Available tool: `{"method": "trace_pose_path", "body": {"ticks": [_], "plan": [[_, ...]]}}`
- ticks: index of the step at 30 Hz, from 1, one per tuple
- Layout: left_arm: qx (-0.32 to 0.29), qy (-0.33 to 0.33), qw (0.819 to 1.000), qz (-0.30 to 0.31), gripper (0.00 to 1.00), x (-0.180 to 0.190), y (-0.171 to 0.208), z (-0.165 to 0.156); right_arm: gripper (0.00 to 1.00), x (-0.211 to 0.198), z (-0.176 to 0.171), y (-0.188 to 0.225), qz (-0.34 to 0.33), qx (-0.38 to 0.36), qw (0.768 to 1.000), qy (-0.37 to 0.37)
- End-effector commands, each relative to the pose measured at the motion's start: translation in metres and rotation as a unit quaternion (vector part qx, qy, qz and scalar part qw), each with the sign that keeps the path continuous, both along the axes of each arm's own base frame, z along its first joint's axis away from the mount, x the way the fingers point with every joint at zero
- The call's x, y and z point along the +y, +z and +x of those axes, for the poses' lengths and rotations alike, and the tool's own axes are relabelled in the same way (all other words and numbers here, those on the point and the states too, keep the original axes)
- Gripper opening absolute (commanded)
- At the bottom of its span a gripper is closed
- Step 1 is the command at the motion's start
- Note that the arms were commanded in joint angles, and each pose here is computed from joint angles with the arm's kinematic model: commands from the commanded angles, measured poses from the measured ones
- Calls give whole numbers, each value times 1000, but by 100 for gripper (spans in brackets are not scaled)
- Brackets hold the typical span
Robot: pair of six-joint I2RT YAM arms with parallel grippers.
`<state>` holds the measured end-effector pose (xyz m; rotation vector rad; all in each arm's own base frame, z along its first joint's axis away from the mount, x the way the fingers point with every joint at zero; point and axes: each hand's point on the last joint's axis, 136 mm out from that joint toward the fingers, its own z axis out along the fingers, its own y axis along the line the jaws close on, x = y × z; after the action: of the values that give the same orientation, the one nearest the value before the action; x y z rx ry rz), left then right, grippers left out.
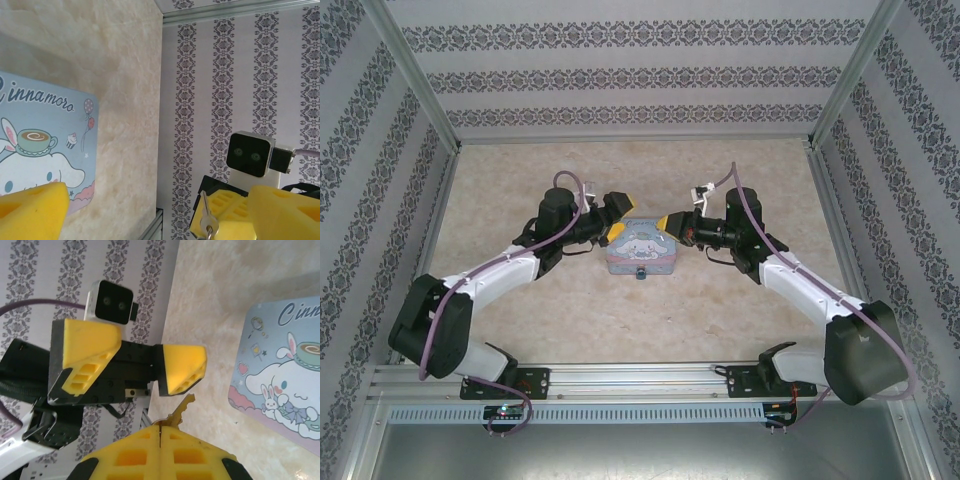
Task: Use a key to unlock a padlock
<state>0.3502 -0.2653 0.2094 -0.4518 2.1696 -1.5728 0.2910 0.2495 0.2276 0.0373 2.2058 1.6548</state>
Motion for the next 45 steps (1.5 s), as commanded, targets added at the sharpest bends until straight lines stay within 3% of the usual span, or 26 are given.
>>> {"method": "trace_pose_path", "body": {"ticks": [1,10,17,26,34,45], "plan": [[-40,-28,999,-18,90,-14,19,1,0,7,-4,25,24,-54,997,43],[-46,-45,997,-39,87,-29,26,3,0,9,-5,17,23,-53,996,62],[-34,-38,997,-54,85,-32,26,1,0,3,5,4,13,-33,999,26],[-3,-14,997,-77,81,-28,13,0,0,-12,35,-6,10,10,996,-91],[9,3,992,-130,78,-34,15,0,0,-35,69,-3,50,52,962,-263],[32,39,967,-252,73,-44,27,12,0,-18,84,3,115,63,925,-358]]}}
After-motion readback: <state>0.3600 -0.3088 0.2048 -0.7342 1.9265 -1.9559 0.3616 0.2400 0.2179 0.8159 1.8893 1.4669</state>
